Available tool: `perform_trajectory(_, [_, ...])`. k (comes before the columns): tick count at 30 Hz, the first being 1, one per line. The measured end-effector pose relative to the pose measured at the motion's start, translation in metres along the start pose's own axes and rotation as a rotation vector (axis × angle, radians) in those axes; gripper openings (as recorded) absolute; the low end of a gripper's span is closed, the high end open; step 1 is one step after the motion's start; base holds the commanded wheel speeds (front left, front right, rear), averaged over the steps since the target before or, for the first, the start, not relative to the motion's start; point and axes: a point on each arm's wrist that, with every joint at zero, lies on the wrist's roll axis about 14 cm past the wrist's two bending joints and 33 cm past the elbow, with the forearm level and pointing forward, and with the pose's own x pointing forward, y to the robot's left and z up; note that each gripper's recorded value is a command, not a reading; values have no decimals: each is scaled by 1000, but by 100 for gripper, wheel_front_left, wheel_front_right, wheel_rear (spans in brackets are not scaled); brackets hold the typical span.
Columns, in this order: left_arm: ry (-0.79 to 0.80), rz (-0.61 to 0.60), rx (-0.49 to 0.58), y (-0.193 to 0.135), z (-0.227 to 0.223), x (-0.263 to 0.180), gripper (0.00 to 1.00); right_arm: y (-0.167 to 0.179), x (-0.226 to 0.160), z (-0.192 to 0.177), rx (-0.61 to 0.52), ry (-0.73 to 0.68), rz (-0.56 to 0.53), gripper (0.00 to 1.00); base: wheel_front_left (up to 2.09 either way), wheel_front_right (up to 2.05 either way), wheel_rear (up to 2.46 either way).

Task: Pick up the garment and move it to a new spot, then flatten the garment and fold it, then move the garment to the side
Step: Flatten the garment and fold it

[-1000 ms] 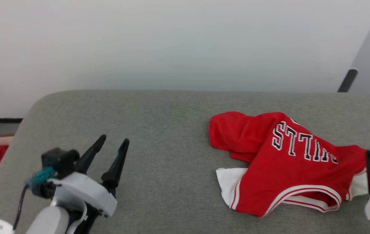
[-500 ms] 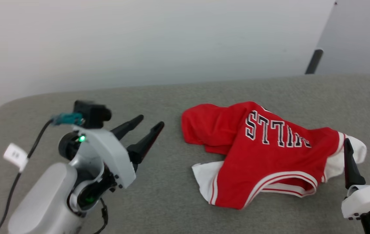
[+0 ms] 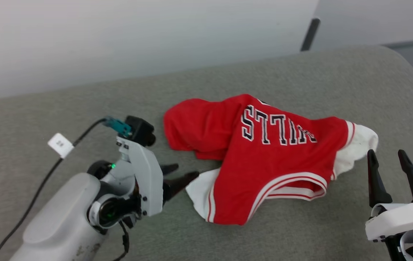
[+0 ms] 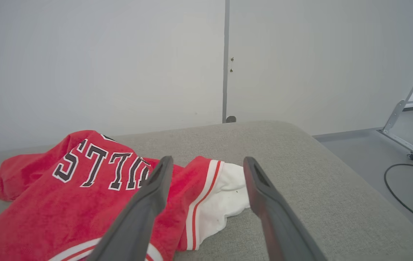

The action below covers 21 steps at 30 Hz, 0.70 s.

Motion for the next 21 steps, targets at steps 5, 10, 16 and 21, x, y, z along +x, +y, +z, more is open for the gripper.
perform_trajectory(5, [141, -57, -13, -5, -27, 22, 100, -10, -2, -13, 16, 27, -35, 100, 0, 0, 0])
perform_trajectory(10, [223, -39, 14, 12, -45, 36, 100, -18, -2, -25, 27, 49, -64, 100, 0, 0, 0])
perform_trajectory(16, [291, -26, 10, 22, -66, 46, 100, -19, 1, -31, 36, 59, -71, 100, 0, 0, 0])
perform_trajectory(21, [307, -15, 8, 30, -71, 54, 100, -18, 4, -36, 40, 72, -70, 100, 0, 0, 0])
